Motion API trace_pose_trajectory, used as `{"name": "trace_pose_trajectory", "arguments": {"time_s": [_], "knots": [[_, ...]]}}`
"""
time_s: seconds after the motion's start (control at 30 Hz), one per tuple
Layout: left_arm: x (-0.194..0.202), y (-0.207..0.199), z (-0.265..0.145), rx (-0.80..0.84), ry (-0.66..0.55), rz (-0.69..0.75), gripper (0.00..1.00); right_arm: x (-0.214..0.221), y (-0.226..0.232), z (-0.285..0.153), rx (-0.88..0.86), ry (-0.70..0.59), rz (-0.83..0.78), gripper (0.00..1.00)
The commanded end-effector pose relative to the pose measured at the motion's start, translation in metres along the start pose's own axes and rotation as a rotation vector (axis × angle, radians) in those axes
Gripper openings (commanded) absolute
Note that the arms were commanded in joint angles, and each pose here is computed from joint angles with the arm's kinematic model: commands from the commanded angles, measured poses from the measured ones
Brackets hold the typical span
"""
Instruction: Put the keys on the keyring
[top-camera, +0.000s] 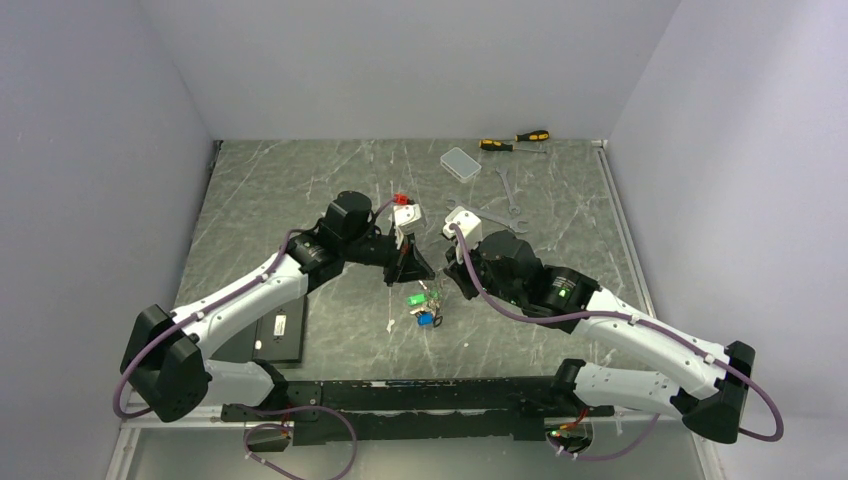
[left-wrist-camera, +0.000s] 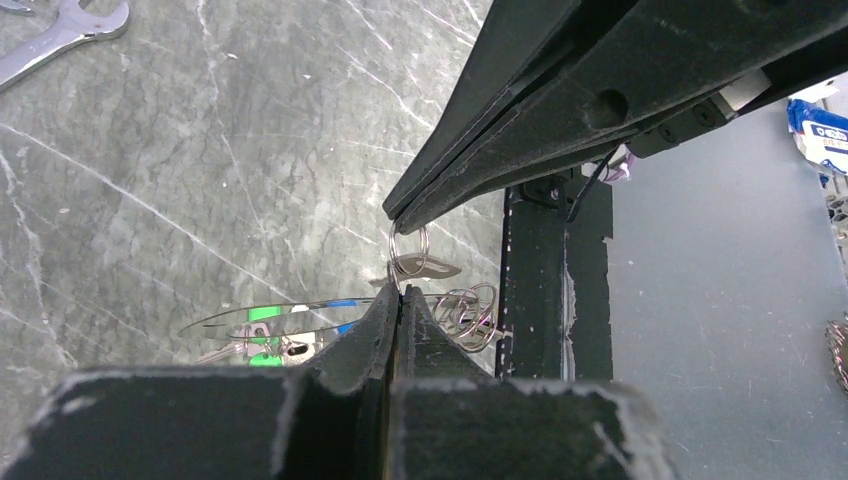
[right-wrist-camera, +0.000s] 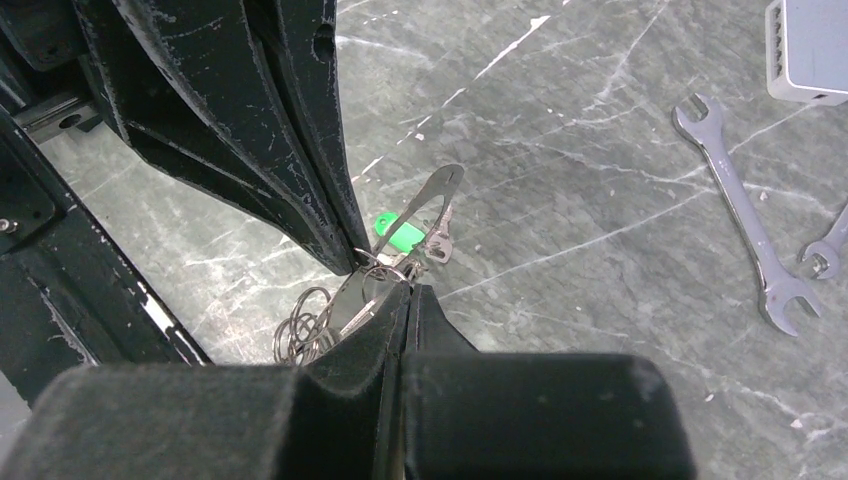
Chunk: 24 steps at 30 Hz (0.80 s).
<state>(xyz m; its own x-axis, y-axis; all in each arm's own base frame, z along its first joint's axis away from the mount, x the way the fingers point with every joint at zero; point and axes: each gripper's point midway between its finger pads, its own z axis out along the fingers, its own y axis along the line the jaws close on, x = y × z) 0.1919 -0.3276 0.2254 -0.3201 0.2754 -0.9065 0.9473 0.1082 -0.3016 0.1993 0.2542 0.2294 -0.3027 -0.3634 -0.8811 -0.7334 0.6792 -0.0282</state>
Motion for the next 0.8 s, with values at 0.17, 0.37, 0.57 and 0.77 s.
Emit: {"name": "trace_pose_trajectory", "arguments": {"time_s": [0.17, 0.37, 0.57, 0.77], "knots": [[-0.0232, -0.0131, -0.0058, 0.019, -0.075, 0.083, 0.0, 0.002, -0.0009, 0.0012, 0.019, 0.0, 0.015, 0.0], [-0.0246, -0.0111, -0.0072, 0.003, -0.083, 0.087, 0.0, 0.005, -0.0016, -0.0003, 0.023, 0.002, 0.02, 0.0], [-0.0281, -0.0112, -0.009, -0.003, -0.101, 0.09, 0.0, 0.0058, -0.0005, -0.0004, 0.018, 0.0, 0.025, 0.0], [-0.0297, -0.0096, -0.012, -0.016, -0.114, 0.082, 0.0, 0.0071, 0.0008, -0.0007, 0.012, 0.006, 0.031, 0.0]]}}
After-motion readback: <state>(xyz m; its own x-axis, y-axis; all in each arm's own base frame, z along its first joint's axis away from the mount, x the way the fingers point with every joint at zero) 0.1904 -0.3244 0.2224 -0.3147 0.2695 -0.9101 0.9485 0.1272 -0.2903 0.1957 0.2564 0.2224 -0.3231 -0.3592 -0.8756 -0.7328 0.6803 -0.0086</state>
